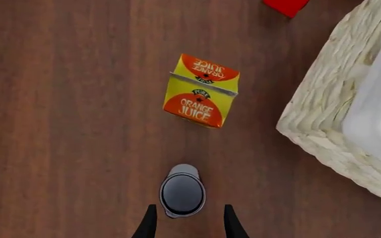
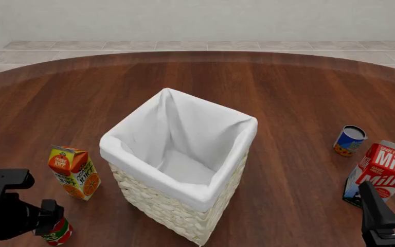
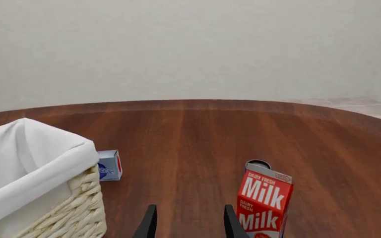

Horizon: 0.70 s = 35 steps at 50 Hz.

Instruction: Pick up the alphabet soup and the tomato sauce, and put them in the basket.

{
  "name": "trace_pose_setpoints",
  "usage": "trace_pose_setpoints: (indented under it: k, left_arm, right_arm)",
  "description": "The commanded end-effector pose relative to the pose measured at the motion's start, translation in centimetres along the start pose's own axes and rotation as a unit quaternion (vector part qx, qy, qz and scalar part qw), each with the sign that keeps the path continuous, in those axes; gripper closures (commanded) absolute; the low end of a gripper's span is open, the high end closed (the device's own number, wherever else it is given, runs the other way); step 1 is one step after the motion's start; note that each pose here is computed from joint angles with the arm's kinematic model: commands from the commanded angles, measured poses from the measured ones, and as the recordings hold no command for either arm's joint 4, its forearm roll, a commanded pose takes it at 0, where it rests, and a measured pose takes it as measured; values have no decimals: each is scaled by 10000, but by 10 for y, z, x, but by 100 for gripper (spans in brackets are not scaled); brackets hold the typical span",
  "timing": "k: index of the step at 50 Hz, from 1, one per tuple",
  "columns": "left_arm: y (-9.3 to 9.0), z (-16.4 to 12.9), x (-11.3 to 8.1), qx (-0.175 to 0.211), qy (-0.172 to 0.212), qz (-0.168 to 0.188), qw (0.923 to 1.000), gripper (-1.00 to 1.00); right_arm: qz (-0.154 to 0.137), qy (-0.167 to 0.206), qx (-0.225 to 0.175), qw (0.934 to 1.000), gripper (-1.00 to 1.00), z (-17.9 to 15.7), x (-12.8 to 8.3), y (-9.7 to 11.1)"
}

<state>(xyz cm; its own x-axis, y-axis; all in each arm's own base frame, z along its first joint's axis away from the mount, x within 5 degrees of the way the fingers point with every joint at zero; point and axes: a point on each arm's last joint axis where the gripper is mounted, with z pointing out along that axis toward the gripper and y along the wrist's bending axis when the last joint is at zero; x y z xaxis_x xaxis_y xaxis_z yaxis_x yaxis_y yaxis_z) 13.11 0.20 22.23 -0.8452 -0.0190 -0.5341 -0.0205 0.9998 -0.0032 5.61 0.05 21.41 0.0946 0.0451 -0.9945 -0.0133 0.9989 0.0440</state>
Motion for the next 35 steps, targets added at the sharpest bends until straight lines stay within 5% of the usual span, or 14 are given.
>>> trace_pose_setpoints:
  k: [1,35]
  left_arm:
    - [1,5,6,-18,45,17,10000,-100]
    - [6,19,7,-105,76,114,9999,-100]
  right_arm:
    - [3,-6,7,10000,-100,0,0,0]
    - [6,-6,1,10000,-100,0,0,0]
